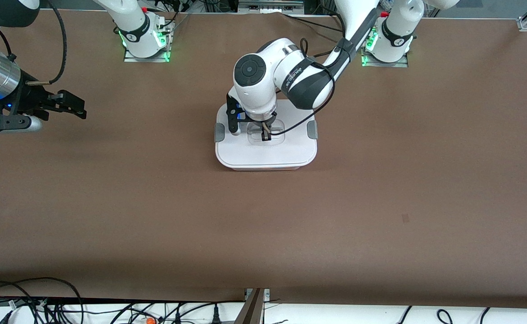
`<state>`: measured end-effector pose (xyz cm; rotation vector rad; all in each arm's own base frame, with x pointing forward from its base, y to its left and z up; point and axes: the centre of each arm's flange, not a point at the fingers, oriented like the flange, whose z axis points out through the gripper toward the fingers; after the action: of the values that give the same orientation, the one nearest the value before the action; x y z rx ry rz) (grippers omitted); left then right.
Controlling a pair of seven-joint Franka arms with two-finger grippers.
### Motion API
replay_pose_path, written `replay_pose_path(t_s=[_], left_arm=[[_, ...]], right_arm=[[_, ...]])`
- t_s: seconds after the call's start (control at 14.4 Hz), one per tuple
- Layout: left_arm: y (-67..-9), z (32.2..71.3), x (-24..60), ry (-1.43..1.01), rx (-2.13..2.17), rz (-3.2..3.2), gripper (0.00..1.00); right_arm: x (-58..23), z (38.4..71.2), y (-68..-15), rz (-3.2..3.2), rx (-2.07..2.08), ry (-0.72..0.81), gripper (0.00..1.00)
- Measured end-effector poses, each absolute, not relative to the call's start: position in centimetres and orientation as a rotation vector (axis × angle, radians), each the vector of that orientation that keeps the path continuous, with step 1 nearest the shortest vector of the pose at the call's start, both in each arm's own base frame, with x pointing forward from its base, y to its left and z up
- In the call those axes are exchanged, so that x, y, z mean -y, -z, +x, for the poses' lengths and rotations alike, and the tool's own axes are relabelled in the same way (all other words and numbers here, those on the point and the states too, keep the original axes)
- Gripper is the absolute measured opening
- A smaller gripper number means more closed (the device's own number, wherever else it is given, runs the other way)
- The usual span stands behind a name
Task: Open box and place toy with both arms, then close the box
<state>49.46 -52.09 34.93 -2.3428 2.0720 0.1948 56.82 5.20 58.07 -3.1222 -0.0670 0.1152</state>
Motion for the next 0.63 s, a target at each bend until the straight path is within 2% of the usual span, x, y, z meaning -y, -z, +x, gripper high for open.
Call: replay_pose_path(t_s=[0.63], left_arm=[[-35.22, 49.29, 52.22, -0.188, -2.078, -2.333, 0.07]], right_arm=[[-5.00, 56.85, -58.04, -3.122, 0.061, -0.117, 1.00]])
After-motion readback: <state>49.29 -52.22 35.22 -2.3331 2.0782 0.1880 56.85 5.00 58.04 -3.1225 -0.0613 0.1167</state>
